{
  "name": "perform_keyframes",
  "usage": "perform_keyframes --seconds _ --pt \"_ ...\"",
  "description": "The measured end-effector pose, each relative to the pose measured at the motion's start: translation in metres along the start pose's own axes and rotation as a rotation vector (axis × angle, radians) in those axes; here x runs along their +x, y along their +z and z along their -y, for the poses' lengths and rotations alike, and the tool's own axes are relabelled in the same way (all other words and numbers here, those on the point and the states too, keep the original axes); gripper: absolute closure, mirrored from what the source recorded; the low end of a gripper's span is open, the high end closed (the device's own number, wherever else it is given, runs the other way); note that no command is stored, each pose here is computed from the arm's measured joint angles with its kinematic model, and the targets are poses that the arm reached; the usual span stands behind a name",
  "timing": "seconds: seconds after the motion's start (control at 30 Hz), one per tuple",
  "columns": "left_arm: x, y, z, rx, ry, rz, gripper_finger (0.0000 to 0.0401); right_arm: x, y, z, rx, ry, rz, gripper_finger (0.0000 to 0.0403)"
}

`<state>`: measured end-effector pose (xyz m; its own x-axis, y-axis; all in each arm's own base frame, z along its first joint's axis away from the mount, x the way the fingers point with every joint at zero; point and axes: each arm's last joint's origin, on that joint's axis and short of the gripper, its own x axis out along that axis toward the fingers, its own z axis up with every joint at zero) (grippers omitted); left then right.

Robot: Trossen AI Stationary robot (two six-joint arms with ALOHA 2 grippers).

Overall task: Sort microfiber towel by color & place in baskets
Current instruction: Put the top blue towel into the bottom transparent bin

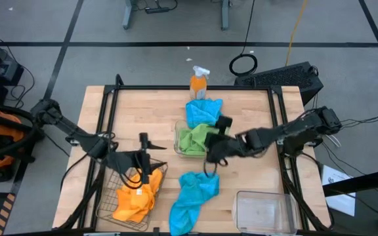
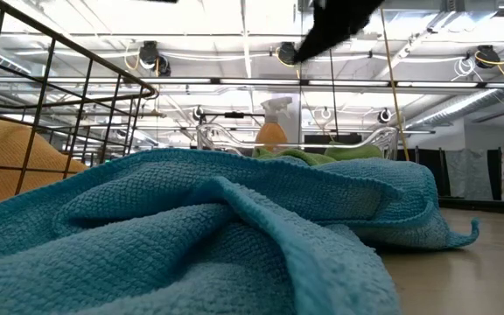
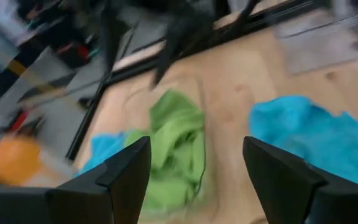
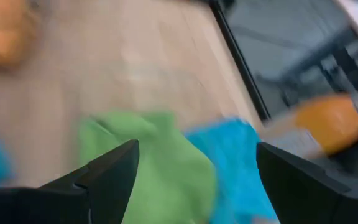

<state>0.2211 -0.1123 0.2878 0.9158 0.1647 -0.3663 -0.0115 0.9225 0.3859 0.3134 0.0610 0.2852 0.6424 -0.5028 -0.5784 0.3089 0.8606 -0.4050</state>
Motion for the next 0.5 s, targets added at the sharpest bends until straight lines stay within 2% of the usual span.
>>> perform_keyframes --seconds 0.13,0.27,0.4,0.5 --pt "0.012 0.003 -0.017 0.077 -0.018 0.035 0.0141 0.026 -0.01 0.037 0.007 -0.027 -0.161 0.009" --pt "0.022 -0.001 -0.035 0.058 0.031 0.003 0.0141 0.052 -0.018 0.081 0.012 -0.013 -0.259 0.009" --pt "0.031 -0.008 -0.046 -0.024 0.076 -0.033 0.0141 0.073 -0.025 0.125 0.084 0.097 -0.263 0.009" --pt "0.04 -0.023 -0.045 -0.027 0.086 -0.079 0.0141 0.082 -0.031 0.151 0.096 0.118 -0.252 0.009"
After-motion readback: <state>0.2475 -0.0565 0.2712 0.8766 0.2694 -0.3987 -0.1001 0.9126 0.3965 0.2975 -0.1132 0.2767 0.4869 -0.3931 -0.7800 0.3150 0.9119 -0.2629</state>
